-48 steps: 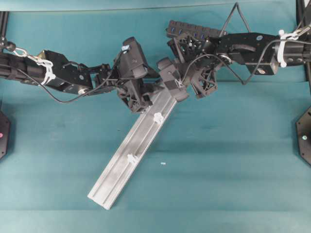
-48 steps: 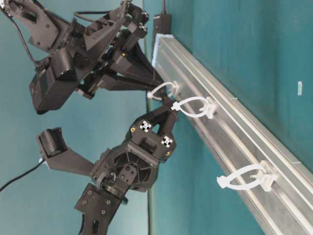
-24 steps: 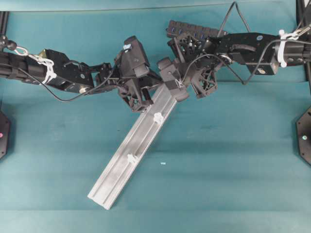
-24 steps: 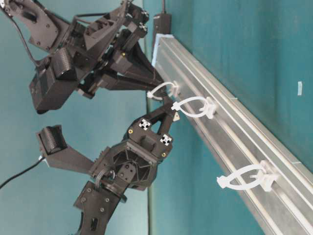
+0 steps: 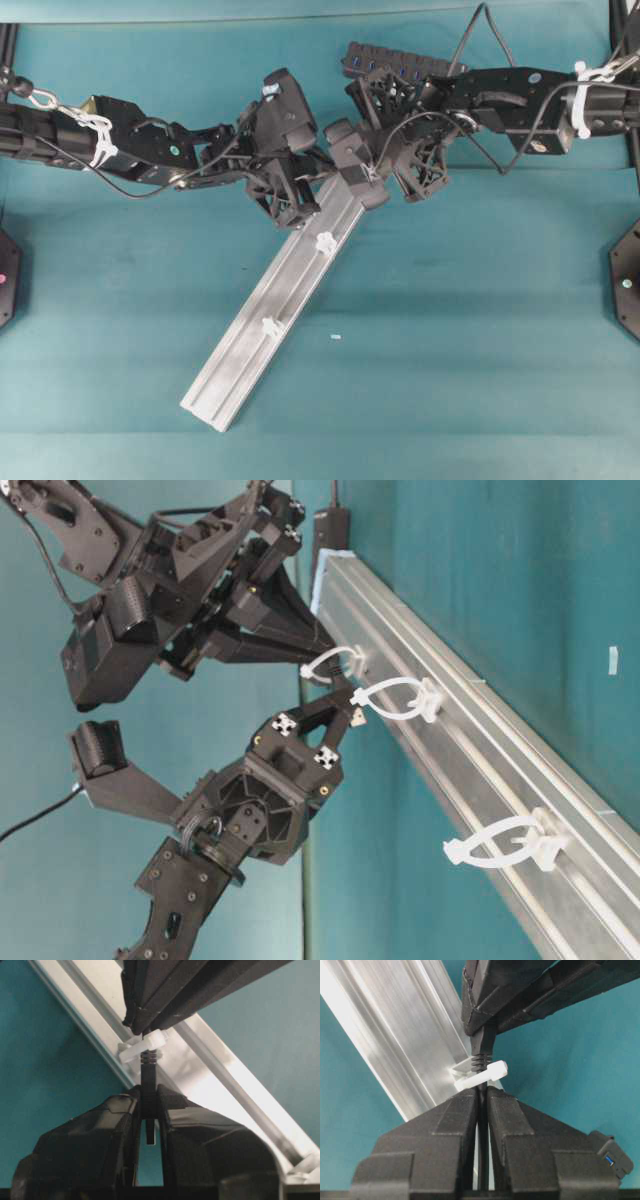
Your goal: Pass the USB cable through three rings with both arms.
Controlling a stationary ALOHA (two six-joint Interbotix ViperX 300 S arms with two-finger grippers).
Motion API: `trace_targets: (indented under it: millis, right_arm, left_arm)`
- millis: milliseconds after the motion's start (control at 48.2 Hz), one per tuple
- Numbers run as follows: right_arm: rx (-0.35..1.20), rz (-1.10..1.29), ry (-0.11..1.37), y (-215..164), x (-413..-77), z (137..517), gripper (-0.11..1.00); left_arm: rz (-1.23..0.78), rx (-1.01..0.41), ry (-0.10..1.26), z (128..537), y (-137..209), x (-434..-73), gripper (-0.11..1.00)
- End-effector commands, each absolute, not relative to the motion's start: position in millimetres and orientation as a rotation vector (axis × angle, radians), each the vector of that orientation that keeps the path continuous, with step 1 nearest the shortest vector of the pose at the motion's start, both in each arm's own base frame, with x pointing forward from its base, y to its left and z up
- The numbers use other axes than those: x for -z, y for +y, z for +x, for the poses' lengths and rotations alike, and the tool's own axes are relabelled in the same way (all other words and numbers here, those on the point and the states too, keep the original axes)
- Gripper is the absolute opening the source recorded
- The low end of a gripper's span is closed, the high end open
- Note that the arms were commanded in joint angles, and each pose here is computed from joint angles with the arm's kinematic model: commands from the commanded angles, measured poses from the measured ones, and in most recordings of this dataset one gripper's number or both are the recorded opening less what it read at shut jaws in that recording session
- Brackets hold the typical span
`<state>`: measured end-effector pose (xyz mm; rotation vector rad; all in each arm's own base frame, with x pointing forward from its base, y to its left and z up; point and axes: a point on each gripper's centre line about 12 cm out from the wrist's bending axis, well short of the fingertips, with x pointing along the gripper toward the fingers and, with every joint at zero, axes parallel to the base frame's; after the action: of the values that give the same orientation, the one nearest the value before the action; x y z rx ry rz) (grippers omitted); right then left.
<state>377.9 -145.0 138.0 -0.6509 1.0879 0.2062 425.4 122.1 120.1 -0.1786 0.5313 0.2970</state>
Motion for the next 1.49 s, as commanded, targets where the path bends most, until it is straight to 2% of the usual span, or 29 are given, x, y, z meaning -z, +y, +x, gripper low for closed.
trace_targets:
  millis: [0, 41, 166, 249, 290, 519, 871, 1058, 1473]
  right_arm:
    - [-0.205, -0.645, 1.087, -144.5, -140.0, 379.0, 0.19]
    - [-0.208, -0.642, 1.092, -144.1, -139.9, 378.0, 0.28]
    - [-0.193, -0.625, 1.089, -144.6, -140.8, 377.7, 0.65]
    - [-0.166, -0.598, 1.085, -147.4, -143.2, 376.1, 0.83]
    - [-0.145, -0.586, 1.075, -149.6, -146.5, 374.9, 0.89]
    - [-0.041, -0.534, 1.018, -156.9, -160.5, 362.4, 0.84]
    - [-0.078, -0.602, 0.927, -124.0, -177.1, 369.2, 0.82]
    - [-0.084, -0.635, 0.875, -114.8, -177.5, 380.5, 0.80]
    - [-0.120, -0.636, 0.907, -108.9, -155.5, 387.8, 0.80]
  left_arm:
    - [-0.195, -0.297, 0.459, 427.5, 120.5, -148.4, 0.08]
    - [-0.208, -0.297, 0.454, 426.5, 118.8, -150.3, 0.08]
    - [-0.232, -0.299, 0.436, 423.0, 116.4, -159.0, 0.08]
    - [-0.245, -0.301, 0.429, 419.3, 114.7, -165.2, 0.08]
    - [-0.253, -0.301, 0.428, 417.5, 113.5, -168.2, 0.08]
    - [-0.404, -0.338, 0.443, 409.2, 110.1, -175.0, 0.08]
    - [-0.766, -0.414, 0.372, 402.8, 105.8, -189.9, 0.08]
    - [-0.798, -0.406, 0.377, 401.8, 97.6, -187.9, 0.08]
    - [-0.830, -0.382, 0.372, 406.5, 85.7, -190.9, 0.08]
